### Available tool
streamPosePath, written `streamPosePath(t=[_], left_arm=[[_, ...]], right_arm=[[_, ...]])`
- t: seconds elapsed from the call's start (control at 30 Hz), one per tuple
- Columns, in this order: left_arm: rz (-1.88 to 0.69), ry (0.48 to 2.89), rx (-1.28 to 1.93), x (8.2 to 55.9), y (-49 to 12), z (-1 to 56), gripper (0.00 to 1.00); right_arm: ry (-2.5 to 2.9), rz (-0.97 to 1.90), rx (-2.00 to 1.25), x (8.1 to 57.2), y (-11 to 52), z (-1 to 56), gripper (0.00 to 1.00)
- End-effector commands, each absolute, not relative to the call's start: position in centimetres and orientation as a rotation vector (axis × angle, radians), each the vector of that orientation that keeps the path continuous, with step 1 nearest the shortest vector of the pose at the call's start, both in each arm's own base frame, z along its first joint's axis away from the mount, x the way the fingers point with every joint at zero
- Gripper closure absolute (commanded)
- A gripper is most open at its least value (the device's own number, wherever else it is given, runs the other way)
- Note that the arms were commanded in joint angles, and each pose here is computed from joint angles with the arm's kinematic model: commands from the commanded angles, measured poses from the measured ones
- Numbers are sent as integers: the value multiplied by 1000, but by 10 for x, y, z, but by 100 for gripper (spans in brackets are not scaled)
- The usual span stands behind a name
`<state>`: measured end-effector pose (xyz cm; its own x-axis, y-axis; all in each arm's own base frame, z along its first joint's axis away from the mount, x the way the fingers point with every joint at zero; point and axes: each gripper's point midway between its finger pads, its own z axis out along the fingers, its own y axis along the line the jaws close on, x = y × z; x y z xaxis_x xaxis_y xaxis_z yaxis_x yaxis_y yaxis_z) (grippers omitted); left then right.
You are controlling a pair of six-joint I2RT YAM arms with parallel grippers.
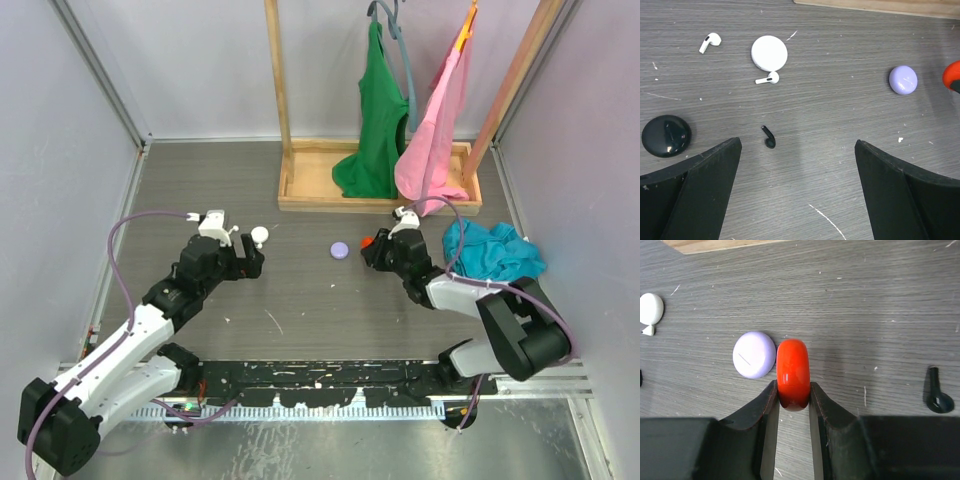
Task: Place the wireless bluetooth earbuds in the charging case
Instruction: Place the charging case at the center of the board.
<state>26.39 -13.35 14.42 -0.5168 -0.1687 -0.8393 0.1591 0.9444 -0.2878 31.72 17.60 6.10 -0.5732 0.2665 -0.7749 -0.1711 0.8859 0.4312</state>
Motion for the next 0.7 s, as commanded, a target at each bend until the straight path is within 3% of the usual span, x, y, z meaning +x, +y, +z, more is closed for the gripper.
streamPosePath(t=[0.0, 0.27, 0.67], left_arm=[[-382, 2018, -7, 273, -132, 155, 2], [-387, 2025, 9, 272, -133, 153, 2], [-377, 2030, 1, 272, -132, 150, 2]], right_arm=[[2063, 688, 138, 337, 194, 80, 90], [2155, 776, 161, 340, 213, 62, 78], [2257, 693, 204, 332, 200, 43, 52]])
